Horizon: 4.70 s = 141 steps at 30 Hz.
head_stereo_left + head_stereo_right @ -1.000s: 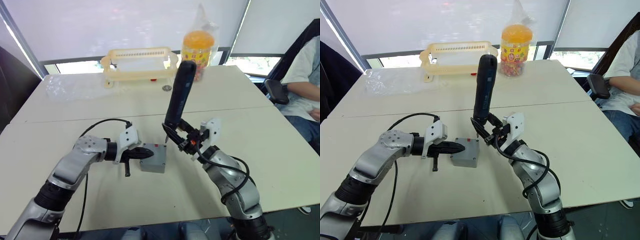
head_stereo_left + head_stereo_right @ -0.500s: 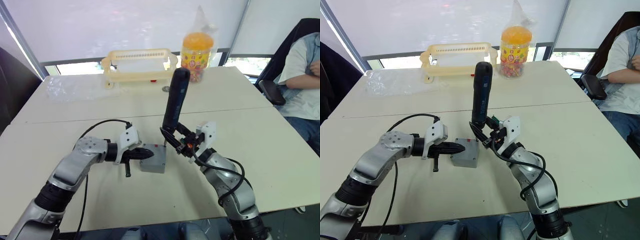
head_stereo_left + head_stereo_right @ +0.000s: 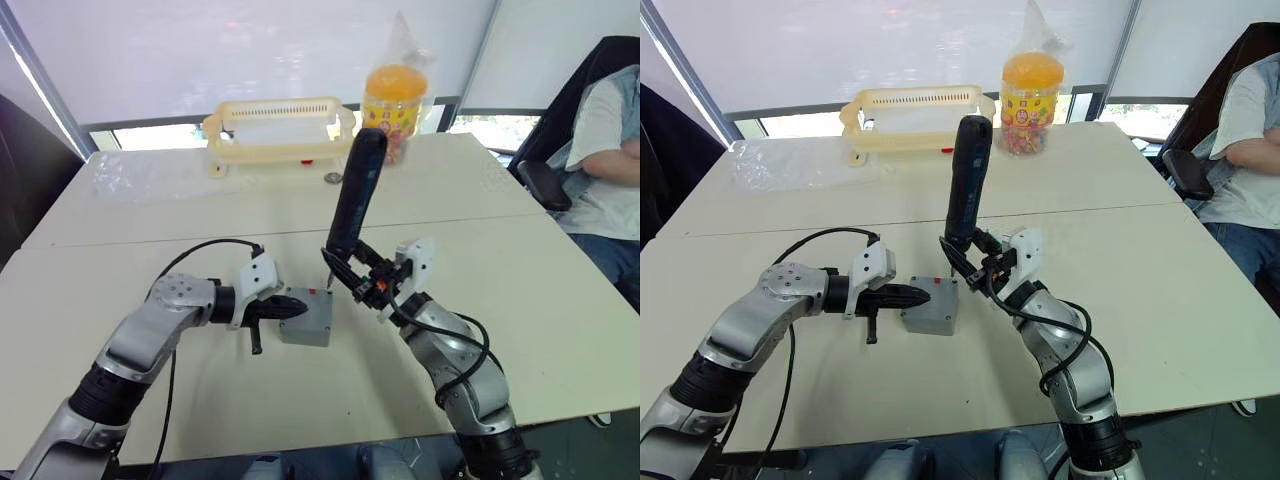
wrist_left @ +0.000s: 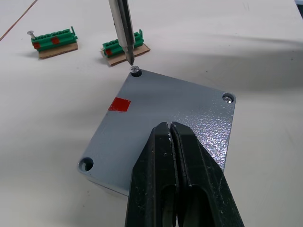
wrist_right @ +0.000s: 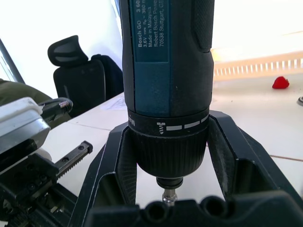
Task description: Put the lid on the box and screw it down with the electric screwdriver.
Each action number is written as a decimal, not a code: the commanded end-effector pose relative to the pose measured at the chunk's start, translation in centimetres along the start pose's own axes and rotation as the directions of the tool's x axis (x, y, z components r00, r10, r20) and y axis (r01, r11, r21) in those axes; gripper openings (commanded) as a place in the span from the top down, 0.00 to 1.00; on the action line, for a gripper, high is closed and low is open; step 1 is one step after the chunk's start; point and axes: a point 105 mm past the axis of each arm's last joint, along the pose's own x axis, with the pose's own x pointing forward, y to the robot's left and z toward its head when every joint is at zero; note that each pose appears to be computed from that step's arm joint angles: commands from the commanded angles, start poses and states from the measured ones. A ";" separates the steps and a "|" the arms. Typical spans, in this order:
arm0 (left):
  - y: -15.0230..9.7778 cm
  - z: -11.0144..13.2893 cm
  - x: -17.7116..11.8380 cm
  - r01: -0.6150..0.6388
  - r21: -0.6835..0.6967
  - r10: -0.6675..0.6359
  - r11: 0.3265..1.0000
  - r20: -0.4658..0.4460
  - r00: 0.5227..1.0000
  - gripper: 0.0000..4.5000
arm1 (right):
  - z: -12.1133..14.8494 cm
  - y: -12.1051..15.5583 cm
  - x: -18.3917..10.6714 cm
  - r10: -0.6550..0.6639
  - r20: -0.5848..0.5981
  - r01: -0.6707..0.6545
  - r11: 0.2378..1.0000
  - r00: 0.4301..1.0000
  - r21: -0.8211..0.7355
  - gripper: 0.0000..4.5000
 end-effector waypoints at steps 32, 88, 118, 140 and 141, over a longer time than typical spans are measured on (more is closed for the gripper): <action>-0.5 -1.1 0.1 0.009 -0.030 -0.010 1.000 -0.034 0.999 1.00 | -1.4 0.4 -0.5 0.031 -0.028 -0.033 0.996 0.999 -0.087 0.62; -1.0 -1.3 0.2 -0.005 -0.053 0.003 0.999 -0.029 1.000 1.00 | -7.4 1.3 -0.7 0.072 -0.226 -0.088 0.994 0.972 -0.064 0.62; -0.7 -1.6 0.3 -0.011 -0.057 0.009 0.998 -0.035 0.999 1.00 | -9.2 -0.5 -2.5 0.026 -0.378 -0.062 0.995 0.925 -0.083 0.62; -0.9 -2.4 0.5 -0.018 -0.092 0.014 0.996 -0.045 0.999 1.00 | -9.6 0.0 -2.4 0.030 -0.378 -0.060 0.996 0.925 -0.069 0.62; -0.9 -2.5 0.5 -0.018 -0.094 0.014 0.995 -0.046 0.999 1.00 | -9.6 0.0 -2.4 0.030 -0.376 -0.061 0.996 0.926 -0.071 0.62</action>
